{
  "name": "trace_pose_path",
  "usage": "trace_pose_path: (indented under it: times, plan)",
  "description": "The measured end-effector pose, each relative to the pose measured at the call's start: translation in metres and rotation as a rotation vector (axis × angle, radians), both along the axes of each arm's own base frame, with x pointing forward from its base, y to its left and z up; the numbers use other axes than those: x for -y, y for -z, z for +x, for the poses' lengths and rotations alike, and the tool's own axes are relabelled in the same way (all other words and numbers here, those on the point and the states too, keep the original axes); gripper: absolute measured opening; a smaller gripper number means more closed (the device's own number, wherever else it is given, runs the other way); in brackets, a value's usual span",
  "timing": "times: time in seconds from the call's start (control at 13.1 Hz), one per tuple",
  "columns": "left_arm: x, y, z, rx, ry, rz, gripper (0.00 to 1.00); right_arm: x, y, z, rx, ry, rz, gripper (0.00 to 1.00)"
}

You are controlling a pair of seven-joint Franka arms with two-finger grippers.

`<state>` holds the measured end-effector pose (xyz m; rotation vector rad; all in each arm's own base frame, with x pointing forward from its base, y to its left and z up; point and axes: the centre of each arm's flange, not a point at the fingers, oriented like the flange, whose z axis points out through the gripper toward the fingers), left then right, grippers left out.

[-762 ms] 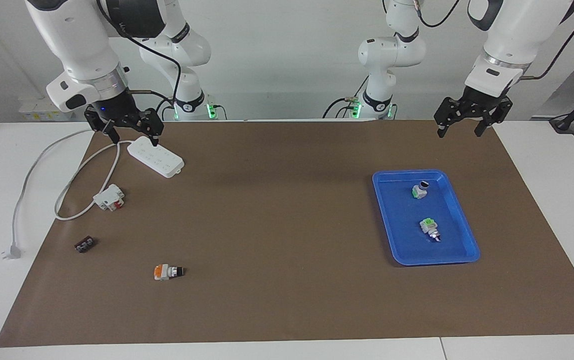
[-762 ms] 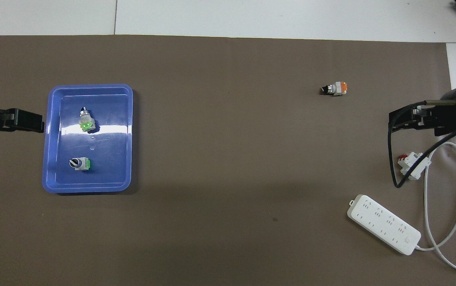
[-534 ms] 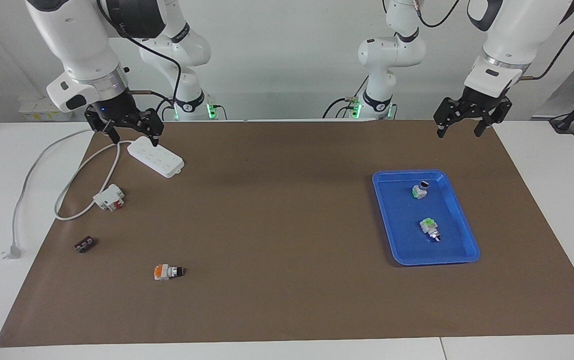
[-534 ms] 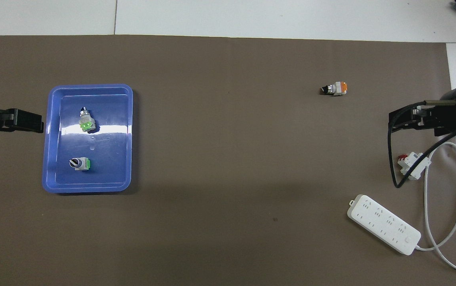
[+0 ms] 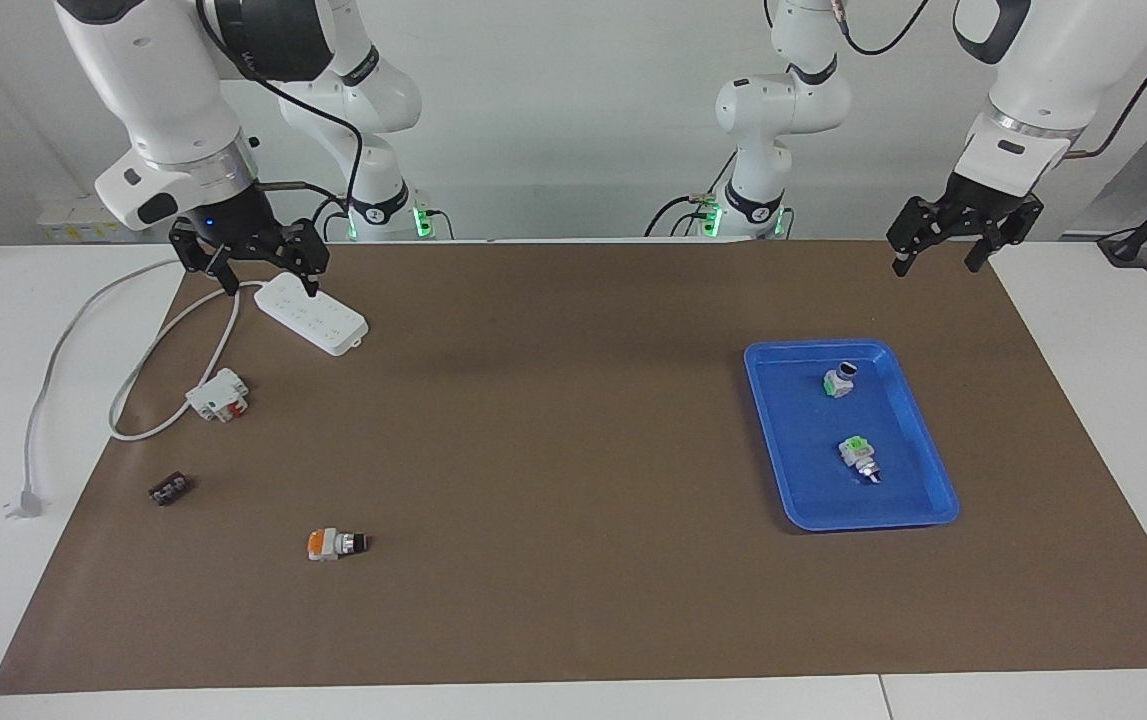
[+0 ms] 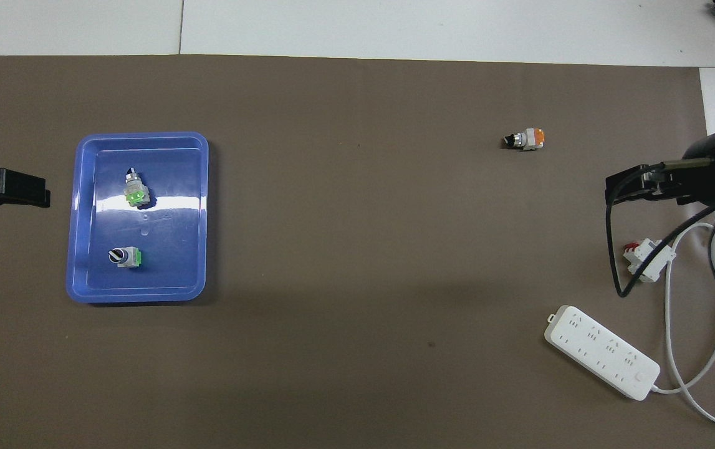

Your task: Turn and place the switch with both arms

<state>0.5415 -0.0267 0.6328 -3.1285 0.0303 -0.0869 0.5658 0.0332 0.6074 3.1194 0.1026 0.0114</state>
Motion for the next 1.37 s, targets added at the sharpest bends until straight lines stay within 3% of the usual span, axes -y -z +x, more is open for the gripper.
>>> trace_pose_path:
  times: [0.15,0.53,0.76,1.14,1.37]
  plan:
    - [0.000,0.000,0.000,0.000,0.000,0.000,1.00,0.002,0.006,0.005,0.021,-0.164,-0.002,1.00]
    - [0.000,0.000,0.000,0.000,0.000,0.000,1.00,0.007,0.033,0.023,0.016,-0.626,-0.006,1.00]
    - [0.000,0.000,0.000,0.000,0.000,0.000,1.00,0.010,0.059,0.042,0.039,-0.907,0.044,1.00]
    - [0.000,0.000,0.000,0.000,0.000,0.000,1.00,0.028,0.107,0.087,0.041,-1.207,0.083,1.00]
    - [0.000,0.000,0.000,0.000,0.000,0.000,1.00,0.031,0.134,0.106,0.036,-1.323,0.111,1.00]
